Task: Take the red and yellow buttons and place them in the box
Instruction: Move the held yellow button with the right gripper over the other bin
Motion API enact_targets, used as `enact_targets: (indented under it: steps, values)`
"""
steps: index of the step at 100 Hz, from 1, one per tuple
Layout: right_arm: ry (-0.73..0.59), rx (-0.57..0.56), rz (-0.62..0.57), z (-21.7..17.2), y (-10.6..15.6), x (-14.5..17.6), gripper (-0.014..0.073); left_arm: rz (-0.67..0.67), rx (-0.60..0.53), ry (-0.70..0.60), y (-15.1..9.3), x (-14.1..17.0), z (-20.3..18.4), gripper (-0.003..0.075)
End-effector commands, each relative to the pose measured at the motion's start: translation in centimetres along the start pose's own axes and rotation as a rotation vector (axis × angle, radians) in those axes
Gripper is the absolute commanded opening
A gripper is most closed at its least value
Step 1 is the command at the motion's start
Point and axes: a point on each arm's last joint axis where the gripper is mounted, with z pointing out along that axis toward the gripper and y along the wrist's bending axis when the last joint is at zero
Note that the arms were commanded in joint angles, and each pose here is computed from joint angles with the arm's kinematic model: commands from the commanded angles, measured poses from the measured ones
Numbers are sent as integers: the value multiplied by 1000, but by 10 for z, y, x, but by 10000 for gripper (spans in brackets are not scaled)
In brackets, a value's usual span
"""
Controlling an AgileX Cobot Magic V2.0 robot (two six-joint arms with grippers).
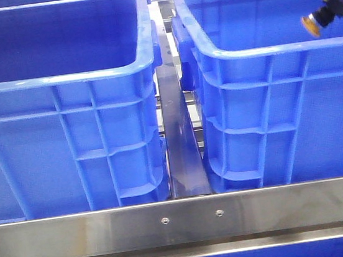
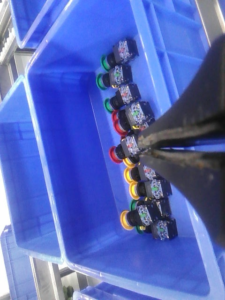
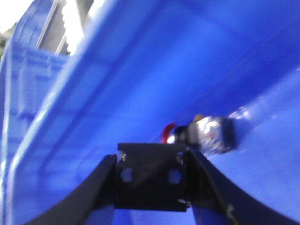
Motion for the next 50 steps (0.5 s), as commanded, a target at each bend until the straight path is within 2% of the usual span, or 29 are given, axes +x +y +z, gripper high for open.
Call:
enact_targets:
  steps: [1, 28, 50]
  values:
    - [-67, -84, 4, -2, 19, -18, 102, -27, -19, -99, 2, -14, -2, -19]
    - [-108, -67, -7, 18, 20, -38, 102, -27, -19, -99, 2, -14, -2, -19]
    - [-111, -7, 12, 30, 5, -39, 102, -27, -19, -99, 2, -14, -2, -19]
